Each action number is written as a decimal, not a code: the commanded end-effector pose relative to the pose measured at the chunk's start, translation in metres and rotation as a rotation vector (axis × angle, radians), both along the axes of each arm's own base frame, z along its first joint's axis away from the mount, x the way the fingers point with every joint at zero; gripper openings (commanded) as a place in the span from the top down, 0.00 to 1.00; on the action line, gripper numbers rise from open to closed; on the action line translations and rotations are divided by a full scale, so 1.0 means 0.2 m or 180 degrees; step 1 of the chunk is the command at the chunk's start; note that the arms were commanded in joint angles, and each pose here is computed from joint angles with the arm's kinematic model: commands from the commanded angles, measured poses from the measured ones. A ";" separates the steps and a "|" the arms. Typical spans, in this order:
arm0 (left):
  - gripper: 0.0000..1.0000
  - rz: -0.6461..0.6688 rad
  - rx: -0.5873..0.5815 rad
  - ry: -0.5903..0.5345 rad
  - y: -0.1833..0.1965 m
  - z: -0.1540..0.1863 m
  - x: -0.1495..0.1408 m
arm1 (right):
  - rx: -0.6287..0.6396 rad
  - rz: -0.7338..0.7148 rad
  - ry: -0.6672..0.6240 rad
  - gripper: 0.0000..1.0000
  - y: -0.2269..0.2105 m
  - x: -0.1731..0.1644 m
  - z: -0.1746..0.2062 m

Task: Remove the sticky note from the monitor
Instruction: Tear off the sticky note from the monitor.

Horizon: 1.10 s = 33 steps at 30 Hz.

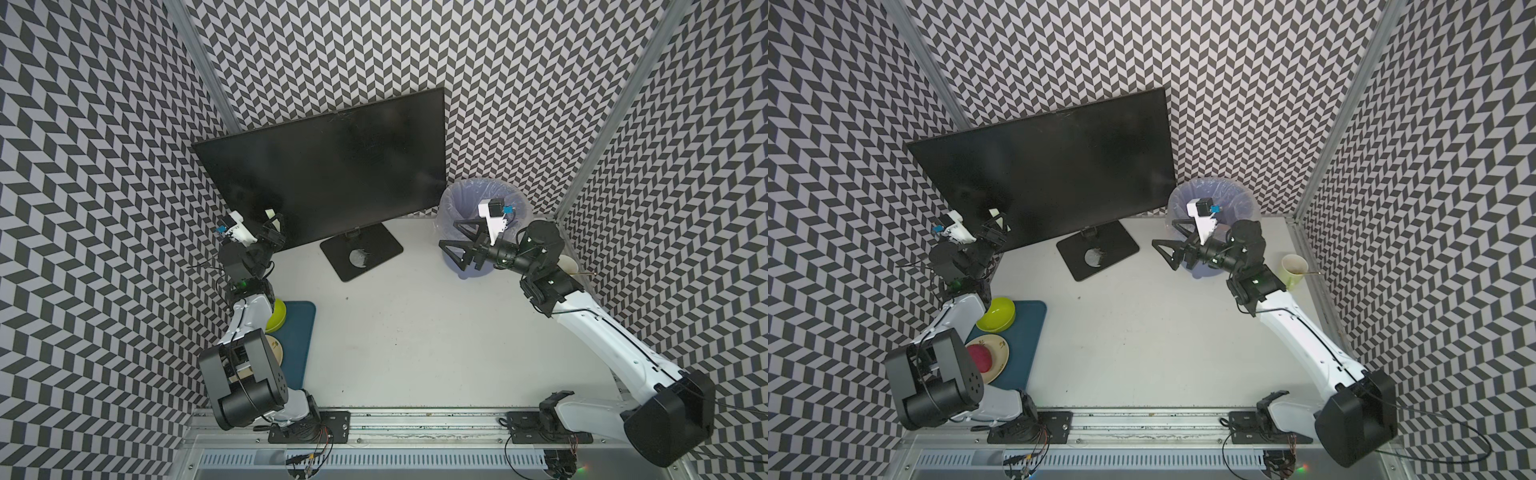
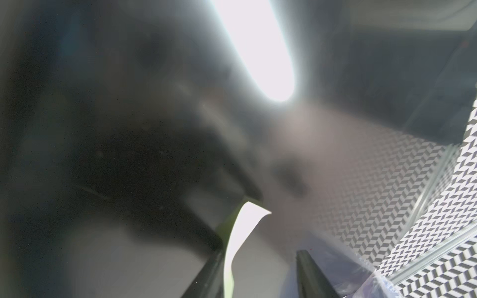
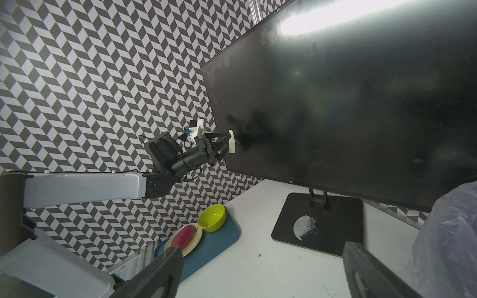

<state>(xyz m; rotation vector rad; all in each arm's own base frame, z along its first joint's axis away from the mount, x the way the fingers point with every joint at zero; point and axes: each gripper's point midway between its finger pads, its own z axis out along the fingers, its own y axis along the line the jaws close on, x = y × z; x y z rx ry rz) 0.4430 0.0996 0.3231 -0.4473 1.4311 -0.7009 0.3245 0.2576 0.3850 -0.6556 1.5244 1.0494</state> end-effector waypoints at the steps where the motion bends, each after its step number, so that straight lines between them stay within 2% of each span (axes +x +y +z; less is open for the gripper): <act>1: 0.60 0.0020 0.0072 -0.0019 -0.02 0.04 -0.02 | 0.0062 0.0050 -0.0159 0.01 0.01 -0.02 0.04; 5: 0.79 -0.0022 0.0079 -0.0032 -0.03 0.05 -0.03 | 0.0066 0.0055 -0.0161 0.01 0.01 -0.02 0.05; 10: 0.91 0.0036 0.0100 -0.0005 -0.03 0.05 -0.04 | 0.0077 0.0051 -0.0148 0.01 0.01 -0.02 0.05; 12: 1.00 0.0047 0.0110 0.0016 -0.02 0.04 -0.03 | 0.0070 0.0055 -0.0142 0.01 0.02 -0.02 0.04; 19: 1.00 -0.0021 0.0120 -0.0048 -0.06 0.09 -0.08 | 0.0064 0.0051 -0.0137 0.01 0.02 -0.01 0.04; 23: 1.00 -0.0223 0.0073 -0.0138 -0.15 0.15 -0.15 | 0.0093 0.0107 -0.0150 0.01 0.04 -0.04 0.06; 26: 1.00 -0.0468 0.0066 -0.0248 -0.29 0.21 -0.21 | 0.0139 0.0250 -0.0149 0.01 0.11 -0.09 0.07; 33: 1.00 -0.1406 0.0149 -0.0462 -0.79 0.40 -0.36 | 0.0236 0.0886 -0.0173 0.01 0.36 -0.29 0.10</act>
